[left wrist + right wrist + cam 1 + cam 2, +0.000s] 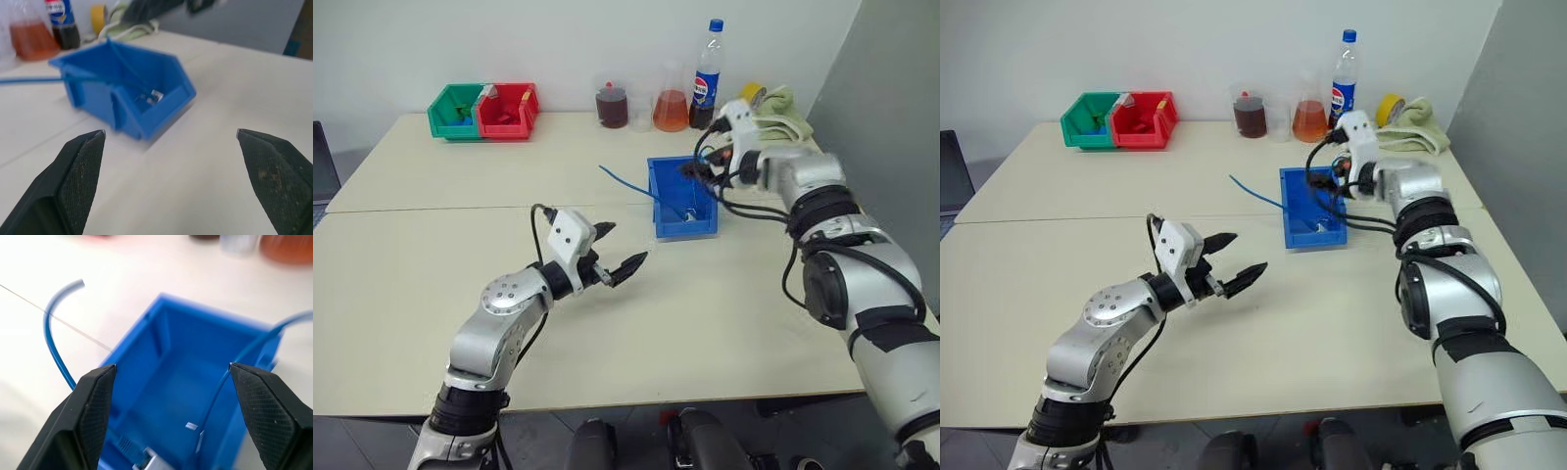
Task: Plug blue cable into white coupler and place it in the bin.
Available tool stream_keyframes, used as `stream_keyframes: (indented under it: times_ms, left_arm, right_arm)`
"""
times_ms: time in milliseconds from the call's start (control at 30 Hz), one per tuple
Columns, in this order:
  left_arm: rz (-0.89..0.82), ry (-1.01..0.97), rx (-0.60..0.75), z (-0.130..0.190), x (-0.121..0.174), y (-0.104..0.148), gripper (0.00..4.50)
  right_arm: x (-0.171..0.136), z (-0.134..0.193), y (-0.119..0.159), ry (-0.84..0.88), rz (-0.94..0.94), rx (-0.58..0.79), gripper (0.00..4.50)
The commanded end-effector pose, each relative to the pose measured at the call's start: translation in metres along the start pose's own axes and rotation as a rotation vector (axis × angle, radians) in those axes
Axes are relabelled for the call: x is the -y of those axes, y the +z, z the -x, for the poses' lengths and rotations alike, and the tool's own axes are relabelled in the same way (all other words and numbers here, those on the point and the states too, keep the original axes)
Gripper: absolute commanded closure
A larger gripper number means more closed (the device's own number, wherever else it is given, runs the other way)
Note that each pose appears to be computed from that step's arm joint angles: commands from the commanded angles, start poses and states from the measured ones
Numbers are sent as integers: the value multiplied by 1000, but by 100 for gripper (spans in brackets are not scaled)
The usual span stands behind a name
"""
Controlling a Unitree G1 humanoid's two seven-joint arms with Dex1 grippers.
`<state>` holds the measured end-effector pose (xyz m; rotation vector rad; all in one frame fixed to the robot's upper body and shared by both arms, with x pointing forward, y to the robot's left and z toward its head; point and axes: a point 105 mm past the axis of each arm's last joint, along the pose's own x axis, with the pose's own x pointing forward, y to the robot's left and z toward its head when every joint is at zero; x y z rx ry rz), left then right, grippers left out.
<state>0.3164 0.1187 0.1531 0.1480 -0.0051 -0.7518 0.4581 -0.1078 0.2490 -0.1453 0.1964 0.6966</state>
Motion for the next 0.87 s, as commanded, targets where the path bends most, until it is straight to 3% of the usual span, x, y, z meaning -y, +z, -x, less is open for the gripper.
stream_keyframes:
  times_ms: [33, 333, 633, 867]
  left_arm:
    - [-45, 135, 12, 18, -15, 10, 0]
    - [-25, 410, -61, 49, -34, -6, 0]
    - [58, 678, -109, 81, -45, -38, 0]
    - [124, 794, -142, 97, -38, -60, 0]
  right_arm:
    - [-22, 23, 6, 24, 63, 99, 60]
    - [-74, 80, -62, -169, 136, 197, 60]
    - [-77, 105, -134, -480, 53, 127, 60]
    - [-73, 111, -157, -566, 32, 93, 60]
